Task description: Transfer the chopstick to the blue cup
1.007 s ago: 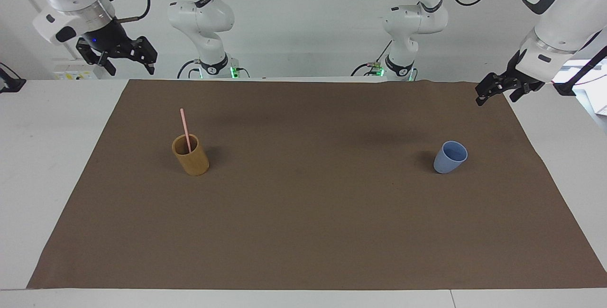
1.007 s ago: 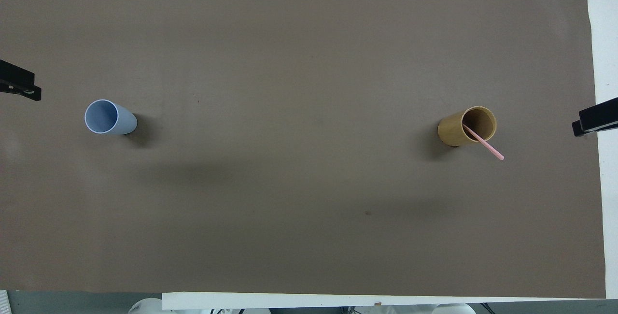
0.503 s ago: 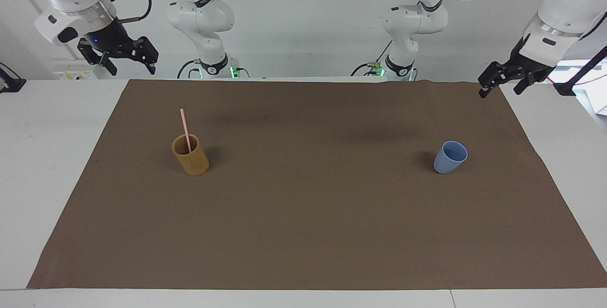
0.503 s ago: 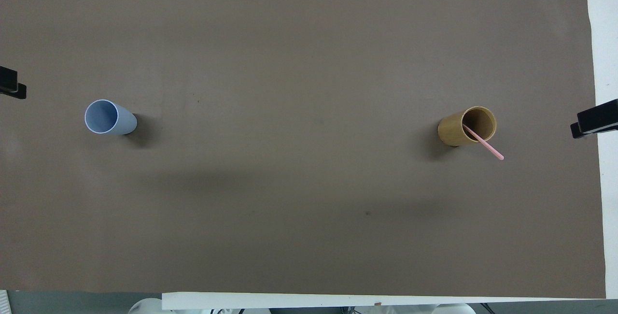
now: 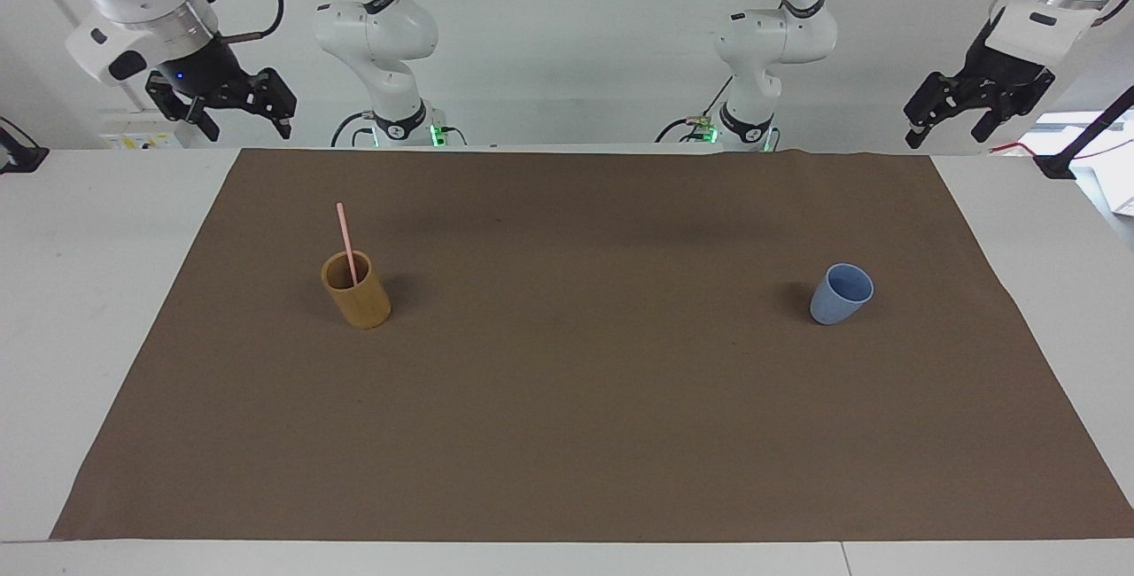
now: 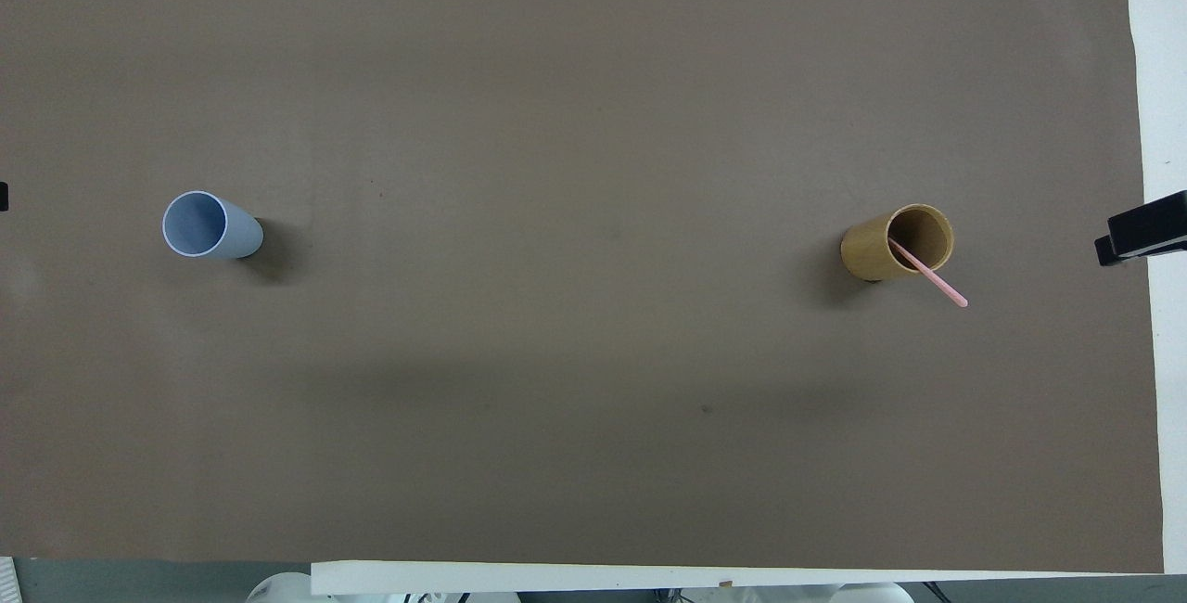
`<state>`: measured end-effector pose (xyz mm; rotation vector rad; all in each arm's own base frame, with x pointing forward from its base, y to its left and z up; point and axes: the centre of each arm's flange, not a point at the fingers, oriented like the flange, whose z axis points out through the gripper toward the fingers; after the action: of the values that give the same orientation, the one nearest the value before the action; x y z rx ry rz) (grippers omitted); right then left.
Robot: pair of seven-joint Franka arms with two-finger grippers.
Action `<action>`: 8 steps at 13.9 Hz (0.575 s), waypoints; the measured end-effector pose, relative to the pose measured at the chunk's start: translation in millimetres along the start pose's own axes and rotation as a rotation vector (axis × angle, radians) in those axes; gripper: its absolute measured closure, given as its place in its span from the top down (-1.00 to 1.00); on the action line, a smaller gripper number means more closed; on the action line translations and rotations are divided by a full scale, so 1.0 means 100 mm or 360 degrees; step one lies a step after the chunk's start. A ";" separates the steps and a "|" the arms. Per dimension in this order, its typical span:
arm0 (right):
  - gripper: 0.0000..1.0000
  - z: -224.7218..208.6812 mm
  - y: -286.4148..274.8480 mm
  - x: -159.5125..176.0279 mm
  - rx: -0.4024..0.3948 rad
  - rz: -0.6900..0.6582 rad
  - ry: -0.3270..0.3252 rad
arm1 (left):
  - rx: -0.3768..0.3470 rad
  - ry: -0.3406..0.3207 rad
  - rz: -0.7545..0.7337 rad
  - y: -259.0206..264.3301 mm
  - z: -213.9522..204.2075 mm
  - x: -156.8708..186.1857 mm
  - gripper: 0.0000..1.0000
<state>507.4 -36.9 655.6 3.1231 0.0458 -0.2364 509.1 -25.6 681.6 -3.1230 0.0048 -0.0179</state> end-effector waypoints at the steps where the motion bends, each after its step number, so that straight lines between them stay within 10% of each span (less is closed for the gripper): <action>1: 1.00 0.00 0.00 0.00 0.0001 0.0000 -0.0005 | 0.0000 -0.0001 0.0000 0.00 0.00 0.00 1.00; 8: 1.00 0.00 -0.01 -0.01 0.0001 -0.0002 -0.0009 | -0.0002 0.0064 0.0011 -0.07 0.26 0.04 1.00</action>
<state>506.6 -36.4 655.2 3.1229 0.0474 -0.2454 513.0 -18.2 655.4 -3.1233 0.0161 -0.0806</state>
